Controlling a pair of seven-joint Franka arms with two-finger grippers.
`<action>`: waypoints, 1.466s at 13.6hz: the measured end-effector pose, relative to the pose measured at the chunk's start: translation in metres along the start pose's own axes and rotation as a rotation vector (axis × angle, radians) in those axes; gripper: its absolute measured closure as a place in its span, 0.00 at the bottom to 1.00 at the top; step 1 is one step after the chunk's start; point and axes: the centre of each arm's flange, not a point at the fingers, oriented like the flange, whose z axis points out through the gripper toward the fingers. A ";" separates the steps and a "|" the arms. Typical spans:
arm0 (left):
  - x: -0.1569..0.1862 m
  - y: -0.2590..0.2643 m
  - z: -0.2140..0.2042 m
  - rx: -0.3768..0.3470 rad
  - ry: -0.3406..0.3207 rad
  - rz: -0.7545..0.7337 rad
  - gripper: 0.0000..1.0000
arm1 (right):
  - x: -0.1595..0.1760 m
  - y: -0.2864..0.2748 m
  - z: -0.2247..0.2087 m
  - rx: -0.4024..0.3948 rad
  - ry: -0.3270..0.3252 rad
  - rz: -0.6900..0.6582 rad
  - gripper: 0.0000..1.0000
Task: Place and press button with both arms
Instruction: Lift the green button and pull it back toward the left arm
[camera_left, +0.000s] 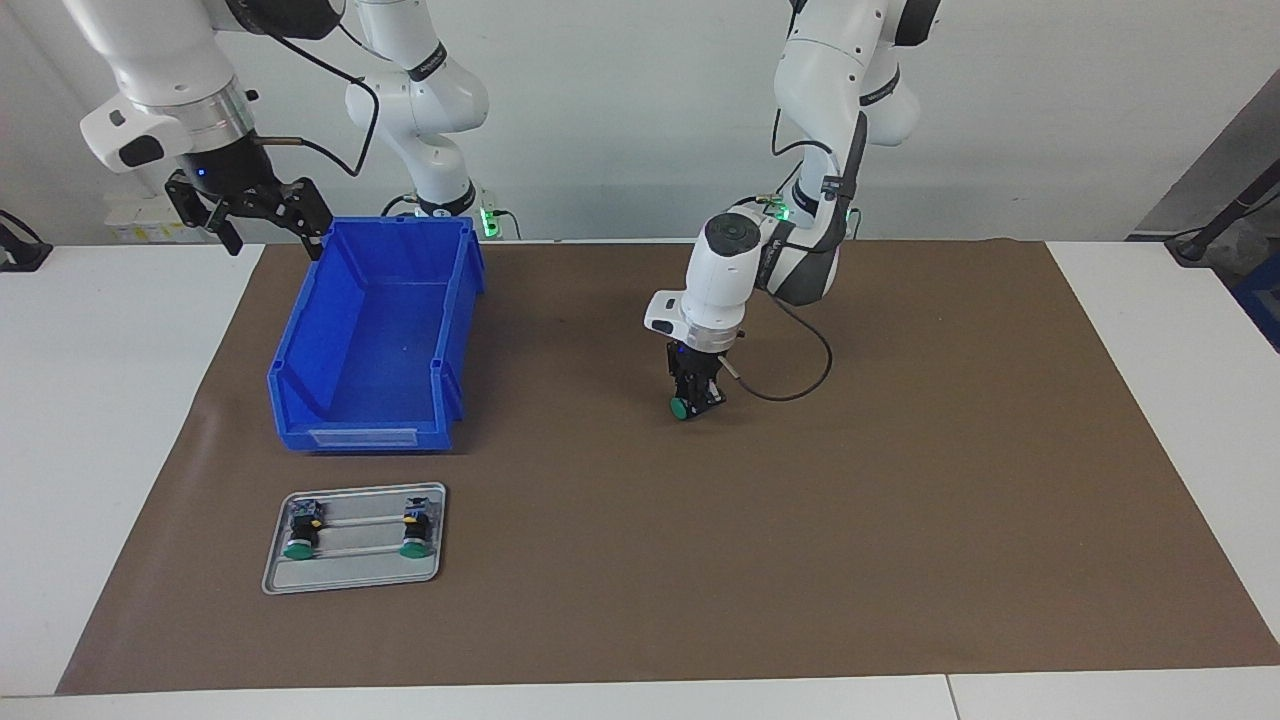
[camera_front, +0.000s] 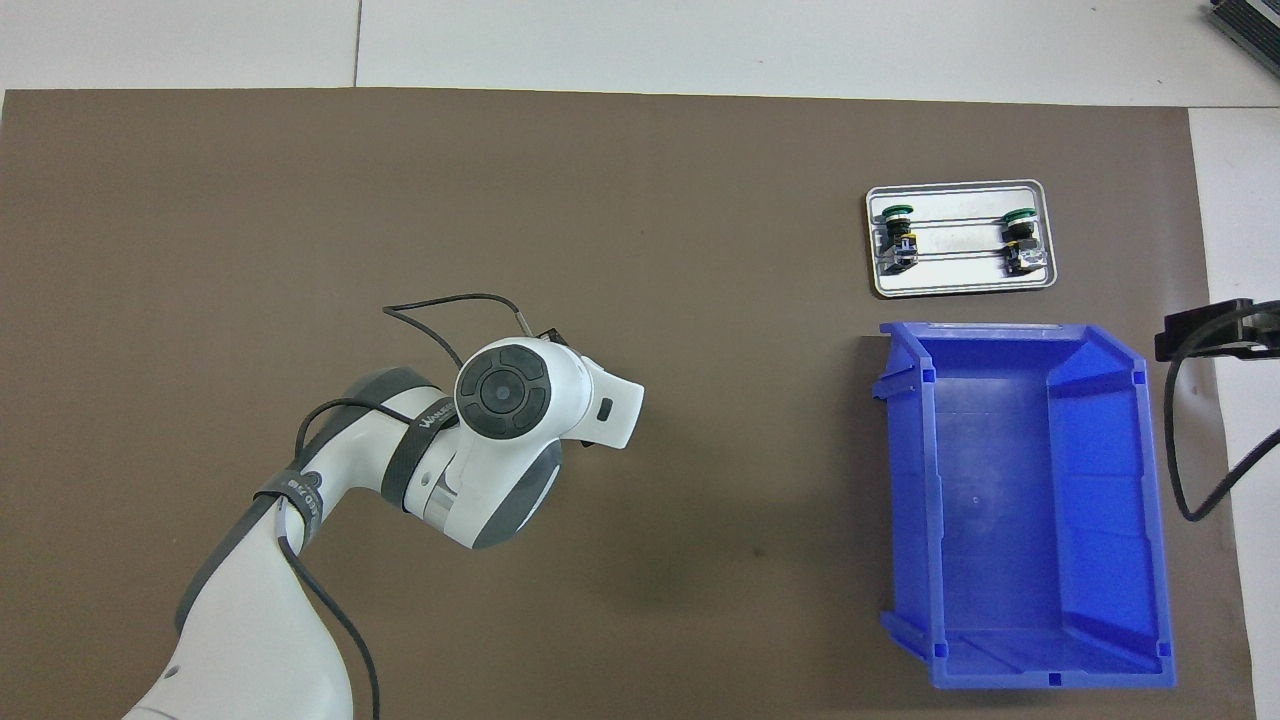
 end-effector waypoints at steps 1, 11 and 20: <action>0.000 -0.004 -0.004 0.004 0.005 -0.012 0.66 | 0.000 0.000 0.000 0.000 0.000 0.000 0.00; -0.040 -0.068 -0.075 0.055 0.052 -0.154 0.66 | 0.000 0.000 0.000 0.000 0.000 0.000 0.00; -0.064 -0.096 -0.129 0.052 0.151 -0.292 0.66 | 0.000 0.000 0.000 0.000 0.000 0.000 0.00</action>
